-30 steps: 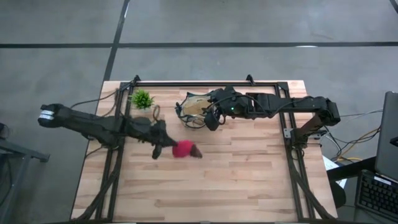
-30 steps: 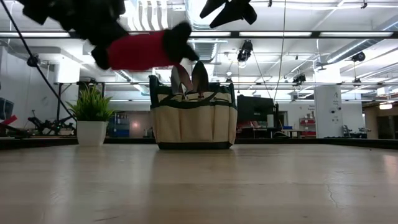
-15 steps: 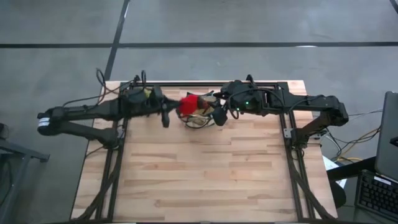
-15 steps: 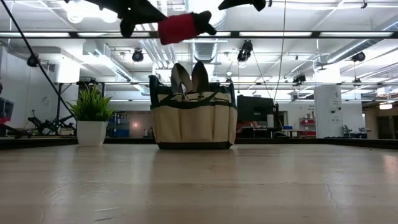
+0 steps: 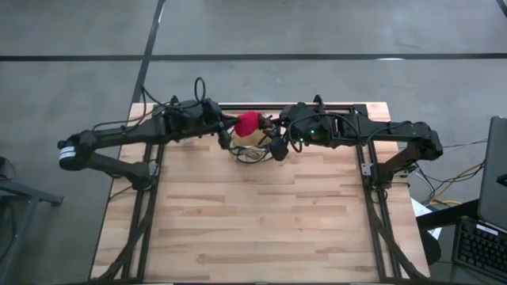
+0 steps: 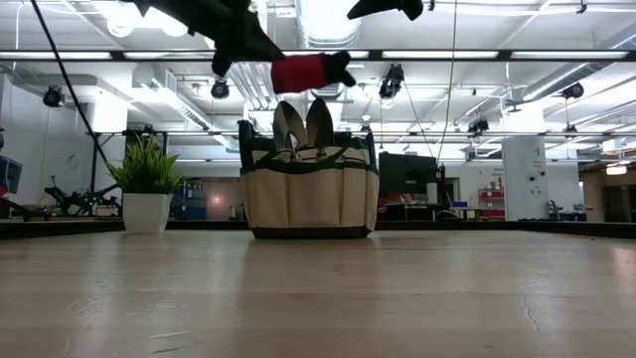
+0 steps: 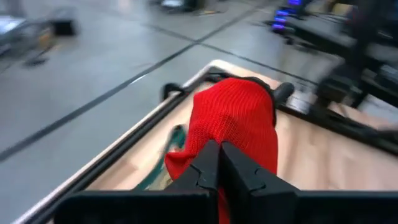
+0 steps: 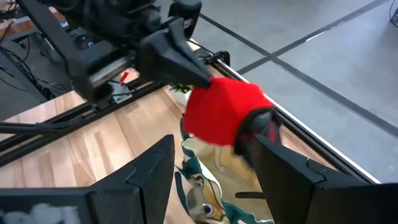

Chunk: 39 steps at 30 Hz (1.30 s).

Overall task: Pick & Place Garden tools in Gardening bag
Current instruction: Put the red gloves into the brown gardening bag, then return to Home Position

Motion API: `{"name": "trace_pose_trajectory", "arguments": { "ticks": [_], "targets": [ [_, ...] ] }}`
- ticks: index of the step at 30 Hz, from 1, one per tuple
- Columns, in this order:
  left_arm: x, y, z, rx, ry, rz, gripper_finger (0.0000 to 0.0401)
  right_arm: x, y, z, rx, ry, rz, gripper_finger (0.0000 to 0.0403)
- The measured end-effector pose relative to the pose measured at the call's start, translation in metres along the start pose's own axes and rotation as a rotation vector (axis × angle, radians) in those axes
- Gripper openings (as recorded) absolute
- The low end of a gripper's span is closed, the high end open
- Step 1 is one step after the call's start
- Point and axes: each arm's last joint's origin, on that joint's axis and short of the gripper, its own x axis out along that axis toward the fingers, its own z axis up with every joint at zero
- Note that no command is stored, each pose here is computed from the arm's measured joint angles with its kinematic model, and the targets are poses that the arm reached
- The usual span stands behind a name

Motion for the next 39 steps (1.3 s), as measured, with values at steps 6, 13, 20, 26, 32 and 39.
{"name": "trace_pose_trajectory", "arguments": {
  "ticks": [6, 13, 20, 26, 32, 39],
  "targets": [
    [0.006, 0.003, 0.000, -0.086, 0.004, 0.058, 0.0038, 0.000, 0.000, 0.000, -0.005, 0.002, 0.000, 0.0203],
    [0.011, -0.001, -0.005, -0.091, 0.055, -0.062, 0.0065, 0.000, -0.001, 0.000, -0.014, 0.001, -0.002, 0.0203],
    [0.003, 0.000, 0.001, -0.112, 0.024, -0.070, 0.0073, 0.000, -0.001, 0.000, -0.014, 0.000, -0.004, 0.0203],
    [-0.012, 0.000, 0.010, -0.156, -0.023, -0.084, 0.0071, 0.002, -0.002, -0.004, -0.018, 0.006, -0.030, 0.0203],
    [-0.026, -0.001, 0.008, -0.191, 0.031, -0.133, 0.0060, 0.005, -0.001, -0.009, 0.012, 0.046, 0.027, 0.0161],
    [-0.053, -0.008, 0.017, -0.151, -0.019, -0.255, 0.0005, -0.005, -0.003, -0.010, -0.054, 0.065, 0.126, 0.0020]
  ]
}}
